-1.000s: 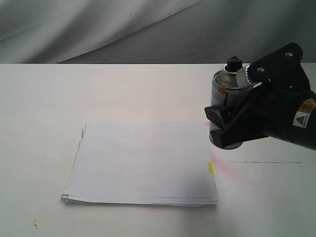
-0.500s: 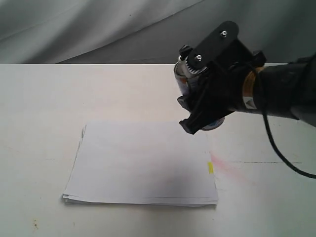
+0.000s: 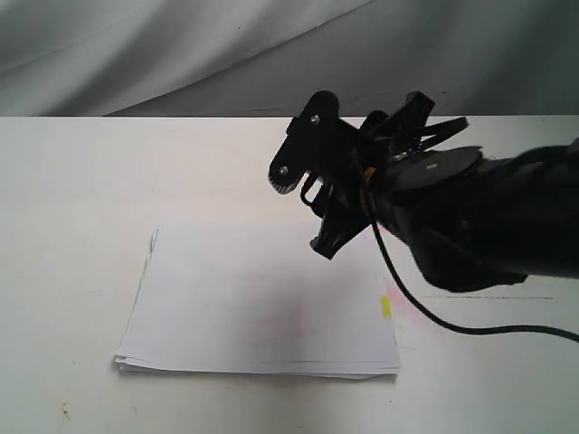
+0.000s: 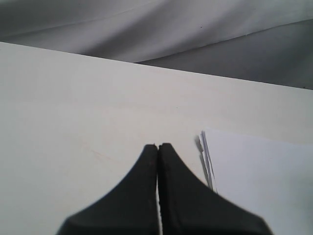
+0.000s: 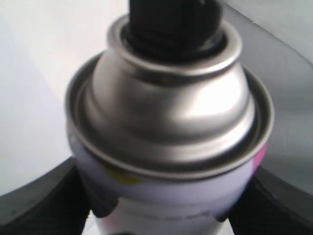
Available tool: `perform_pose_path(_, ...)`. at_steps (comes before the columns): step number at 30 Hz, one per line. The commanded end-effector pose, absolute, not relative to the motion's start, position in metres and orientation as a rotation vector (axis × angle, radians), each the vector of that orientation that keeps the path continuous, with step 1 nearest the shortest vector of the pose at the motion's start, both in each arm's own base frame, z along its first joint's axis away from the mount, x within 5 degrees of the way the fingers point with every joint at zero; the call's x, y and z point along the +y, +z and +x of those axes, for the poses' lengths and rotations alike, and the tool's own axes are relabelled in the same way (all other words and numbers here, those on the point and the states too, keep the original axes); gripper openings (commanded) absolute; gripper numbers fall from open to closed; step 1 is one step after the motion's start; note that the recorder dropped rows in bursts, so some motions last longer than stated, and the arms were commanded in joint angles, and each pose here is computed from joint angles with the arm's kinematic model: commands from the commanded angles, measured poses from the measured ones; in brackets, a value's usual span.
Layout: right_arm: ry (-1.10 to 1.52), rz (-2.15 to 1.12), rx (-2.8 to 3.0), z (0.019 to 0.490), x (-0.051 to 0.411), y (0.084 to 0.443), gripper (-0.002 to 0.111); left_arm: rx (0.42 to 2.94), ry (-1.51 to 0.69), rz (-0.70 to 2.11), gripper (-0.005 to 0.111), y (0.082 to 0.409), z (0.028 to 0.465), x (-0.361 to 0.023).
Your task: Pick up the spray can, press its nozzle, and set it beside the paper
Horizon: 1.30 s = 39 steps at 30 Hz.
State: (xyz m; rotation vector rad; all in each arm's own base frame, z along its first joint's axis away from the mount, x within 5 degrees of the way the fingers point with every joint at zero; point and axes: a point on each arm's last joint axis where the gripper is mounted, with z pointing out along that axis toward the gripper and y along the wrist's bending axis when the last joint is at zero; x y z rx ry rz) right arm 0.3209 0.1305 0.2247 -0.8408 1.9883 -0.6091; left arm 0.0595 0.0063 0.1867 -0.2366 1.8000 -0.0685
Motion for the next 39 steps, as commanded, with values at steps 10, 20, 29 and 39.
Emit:
perform_pose_path(10,-0.977,-0.982,1.86,0.323,0.16,0.185,0.0,1.801,-0.078,-0.237,0.0,0.185,0.059,0.006)
perform_pose_path(20,-1.001,-1.005,1.818,0.314,0.176,0.183,0.0,1.801,-0.078,-0.237,0.0,0.185,0.059,0.006)
perform_pose_path(29,-1.001,-1.005,1.818,0.314,0.176,0.183,0.0,1.801,-0.078,-0.237,0.0,0.185,0.059,0.006)
perform_pose_path(39,-1.001,-1.005,1.818,0.314,0.176,0.183,0.0,1.801,-0.078,-0.237,0.0,0.185,0.059,0.006)
